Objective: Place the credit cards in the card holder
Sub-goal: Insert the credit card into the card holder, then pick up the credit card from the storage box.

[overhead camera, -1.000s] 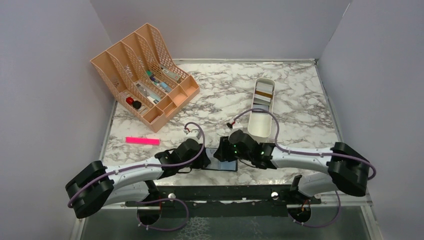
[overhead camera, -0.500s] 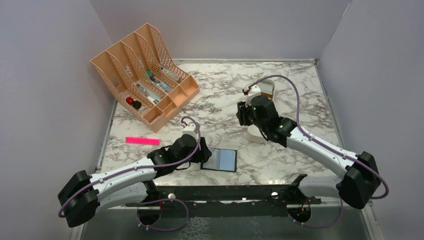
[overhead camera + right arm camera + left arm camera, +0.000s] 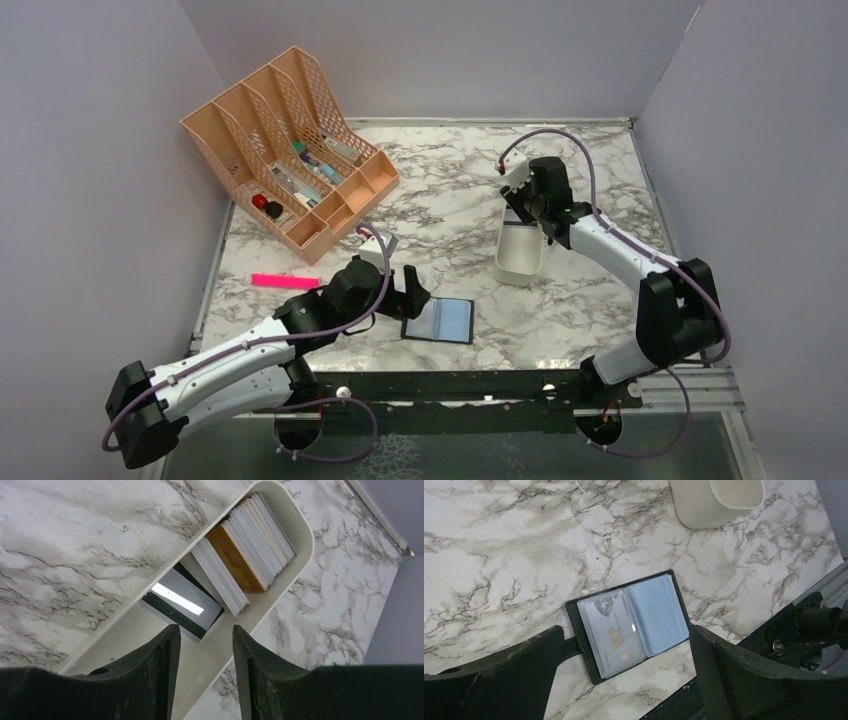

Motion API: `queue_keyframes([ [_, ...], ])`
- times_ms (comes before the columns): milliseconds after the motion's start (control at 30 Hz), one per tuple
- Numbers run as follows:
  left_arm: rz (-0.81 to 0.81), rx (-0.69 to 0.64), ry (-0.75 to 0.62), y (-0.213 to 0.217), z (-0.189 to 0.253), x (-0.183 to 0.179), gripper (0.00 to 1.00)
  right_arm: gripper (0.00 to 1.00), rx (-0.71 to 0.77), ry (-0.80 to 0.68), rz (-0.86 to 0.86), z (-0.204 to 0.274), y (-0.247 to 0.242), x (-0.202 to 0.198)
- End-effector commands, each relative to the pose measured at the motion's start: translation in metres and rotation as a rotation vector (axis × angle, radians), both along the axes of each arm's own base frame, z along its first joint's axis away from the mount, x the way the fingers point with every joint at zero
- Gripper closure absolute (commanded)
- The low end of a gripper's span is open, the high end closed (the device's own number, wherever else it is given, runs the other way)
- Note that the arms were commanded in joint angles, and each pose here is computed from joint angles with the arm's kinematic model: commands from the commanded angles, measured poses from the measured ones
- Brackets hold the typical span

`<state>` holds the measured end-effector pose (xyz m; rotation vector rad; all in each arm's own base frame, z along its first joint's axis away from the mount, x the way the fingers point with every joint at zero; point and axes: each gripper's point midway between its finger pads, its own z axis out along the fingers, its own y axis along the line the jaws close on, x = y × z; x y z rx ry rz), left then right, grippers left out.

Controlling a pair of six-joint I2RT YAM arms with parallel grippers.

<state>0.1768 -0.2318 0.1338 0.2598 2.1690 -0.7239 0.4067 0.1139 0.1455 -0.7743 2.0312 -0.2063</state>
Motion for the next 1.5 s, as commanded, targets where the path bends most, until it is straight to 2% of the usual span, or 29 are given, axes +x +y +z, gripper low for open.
queue_keyframes([
  [0, -0.012, -0.003, -0.059, 0.004, 0.022, 0.001, 0.01, 0.52, -0.094, -0.006, 0.161, -0.016, -0.002, 0.022],
  [333, 0.021, 0.000, -0.101, 0.020, 0.043, 0.001, 0.01, 0.51, -0.258, -0.100, 0.222, -0.044, -0.011, 0.058],
  [667, 0.050, -0.024, -0.127, 0.027, 0.050, 0.001, 0.01, 0.53, -0.308, -0.099, 0.213, -0.061, -0.020, 0.077],
  [900, 0.061, -0.018, -0.124, 0.029, 0.048, 0.002, 0.01, 0.60, -0.267, -0.140, 0.153, -0.038, -0.034, 0.095],
  [1167, 0.065, -0.011, -0.121, 0.029, 0.045, 0.003, 0.01, 0.67, -0.221, -0.150, 0.165, -0.032, -0.037, 0.100],
  [1400, 0.070, -0.014, -0.124, 0.030, 0.046, 0.003, 0.01, 0.67, -0.198, -0.107, 0.205, -0.037, -0.032, 0.092],
  [1467, 0.068, -0.012, -0.123, 0.030, 0.045, 0.003, 0.01, 0.64, -0.174, -0.098, 0.236, -0.033, -0.026, 0.086],
])
